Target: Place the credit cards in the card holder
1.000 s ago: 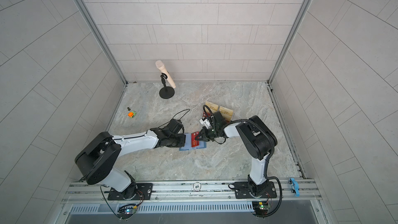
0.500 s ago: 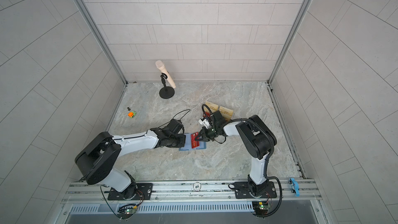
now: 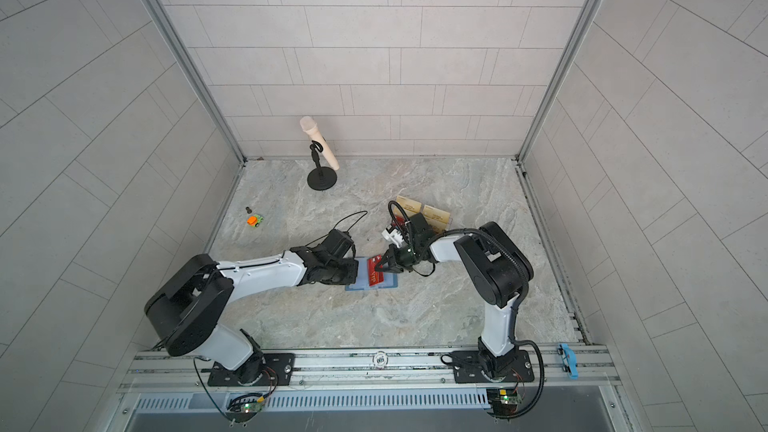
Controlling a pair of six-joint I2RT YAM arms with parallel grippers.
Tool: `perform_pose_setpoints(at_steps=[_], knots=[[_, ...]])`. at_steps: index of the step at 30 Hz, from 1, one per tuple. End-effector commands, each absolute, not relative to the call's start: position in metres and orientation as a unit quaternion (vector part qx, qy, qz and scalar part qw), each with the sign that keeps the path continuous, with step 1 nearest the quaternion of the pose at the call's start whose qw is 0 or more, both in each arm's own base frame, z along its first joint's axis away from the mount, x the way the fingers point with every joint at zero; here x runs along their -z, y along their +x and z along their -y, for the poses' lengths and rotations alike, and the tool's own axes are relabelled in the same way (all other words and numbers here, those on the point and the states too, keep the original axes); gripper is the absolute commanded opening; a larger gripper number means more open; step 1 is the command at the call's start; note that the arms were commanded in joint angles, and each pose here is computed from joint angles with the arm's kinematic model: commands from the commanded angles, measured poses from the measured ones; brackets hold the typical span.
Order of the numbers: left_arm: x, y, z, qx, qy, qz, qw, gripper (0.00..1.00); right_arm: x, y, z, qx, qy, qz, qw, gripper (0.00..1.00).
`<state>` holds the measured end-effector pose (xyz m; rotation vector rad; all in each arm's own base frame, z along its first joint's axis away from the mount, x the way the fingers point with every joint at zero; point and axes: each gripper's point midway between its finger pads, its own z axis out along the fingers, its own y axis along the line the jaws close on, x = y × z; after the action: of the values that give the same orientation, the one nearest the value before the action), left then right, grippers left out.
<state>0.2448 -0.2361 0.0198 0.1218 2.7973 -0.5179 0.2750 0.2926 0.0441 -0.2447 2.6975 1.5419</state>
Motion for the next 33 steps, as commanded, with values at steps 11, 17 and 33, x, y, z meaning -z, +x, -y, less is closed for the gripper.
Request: perform_pose_setpoints(at_steps=[11,17,33], knots=[[-0.015,0.238,0.224,0.159,0.042,-0.978,0.131,0.04,-0.036,0.275,-0.296,-0.462,-0.083,-0.883,0.016,0.0],[-0.015,0.238,0.223,0.163,0.037,-0.977,0.132,0.04,-0.033,0.272,-0.293,-0.438,-0.092,-0.894,0.021,0.1],[-0.015,0.237,0.22,0.181,0.02,-0.975,0.131,0.04,-0.03,0.262,-0.281,-0.326,-0.128,-0.936,0.026,0.45]])
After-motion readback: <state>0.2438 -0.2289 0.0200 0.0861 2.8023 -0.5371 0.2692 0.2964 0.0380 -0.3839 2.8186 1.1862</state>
